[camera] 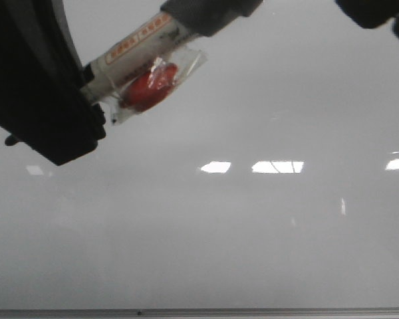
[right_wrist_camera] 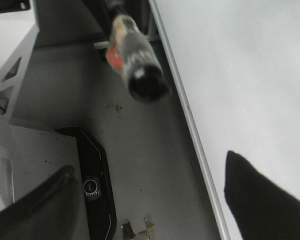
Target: Write number 9 on whiteboard
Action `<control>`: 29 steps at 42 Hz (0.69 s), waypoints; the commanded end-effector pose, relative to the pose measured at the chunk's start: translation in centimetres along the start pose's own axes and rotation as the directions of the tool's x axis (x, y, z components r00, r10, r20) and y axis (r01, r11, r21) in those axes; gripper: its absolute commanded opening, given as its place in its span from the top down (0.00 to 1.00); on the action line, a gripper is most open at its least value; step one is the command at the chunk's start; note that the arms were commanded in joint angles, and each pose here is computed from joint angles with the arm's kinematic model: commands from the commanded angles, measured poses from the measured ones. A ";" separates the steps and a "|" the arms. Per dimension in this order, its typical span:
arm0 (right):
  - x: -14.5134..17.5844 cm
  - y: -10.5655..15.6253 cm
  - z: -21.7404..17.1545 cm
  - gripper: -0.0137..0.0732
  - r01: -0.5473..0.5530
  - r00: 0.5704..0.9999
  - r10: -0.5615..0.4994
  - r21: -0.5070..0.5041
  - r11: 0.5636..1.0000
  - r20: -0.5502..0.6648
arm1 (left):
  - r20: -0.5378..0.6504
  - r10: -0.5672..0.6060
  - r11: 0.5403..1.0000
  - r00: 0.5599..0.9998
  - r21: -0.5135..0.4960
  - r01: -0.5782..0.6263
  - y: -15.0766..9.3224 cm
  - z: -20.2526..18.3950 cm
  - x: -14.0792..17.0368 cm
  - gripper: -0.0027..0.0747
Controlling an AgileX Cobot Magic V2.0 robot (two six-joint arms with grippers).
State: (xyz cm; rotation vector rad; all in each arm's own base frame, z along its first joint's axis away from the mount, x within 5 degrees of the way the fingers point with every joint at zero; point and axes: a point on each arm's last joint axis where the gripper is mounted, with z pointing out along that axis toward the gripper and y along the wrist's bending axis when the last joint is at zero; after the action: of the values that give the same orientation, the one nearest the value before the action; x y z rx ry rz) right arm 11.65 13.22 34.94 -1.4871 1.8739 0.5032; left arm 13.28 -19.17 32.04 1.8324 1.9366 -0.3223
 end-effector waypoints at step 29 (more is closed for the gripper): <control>-5.9 -0.5 3.1 0.60 0.052 0.996 -0.045 -0.093 0.994 0.078 | 0.087 0.011 0.999 0.996 -0.033 -0.008 -0.1 -1.5 -1.0 0.99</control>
State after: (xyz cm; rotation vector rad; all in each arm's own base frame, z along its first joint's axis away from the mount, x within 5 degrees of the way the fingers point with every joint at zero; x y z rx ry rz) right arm 13.79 19.21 35.30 -1.6135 1.8297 0.5904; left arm 13.15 -19.24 32.04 1.8401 1.9324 -0.3242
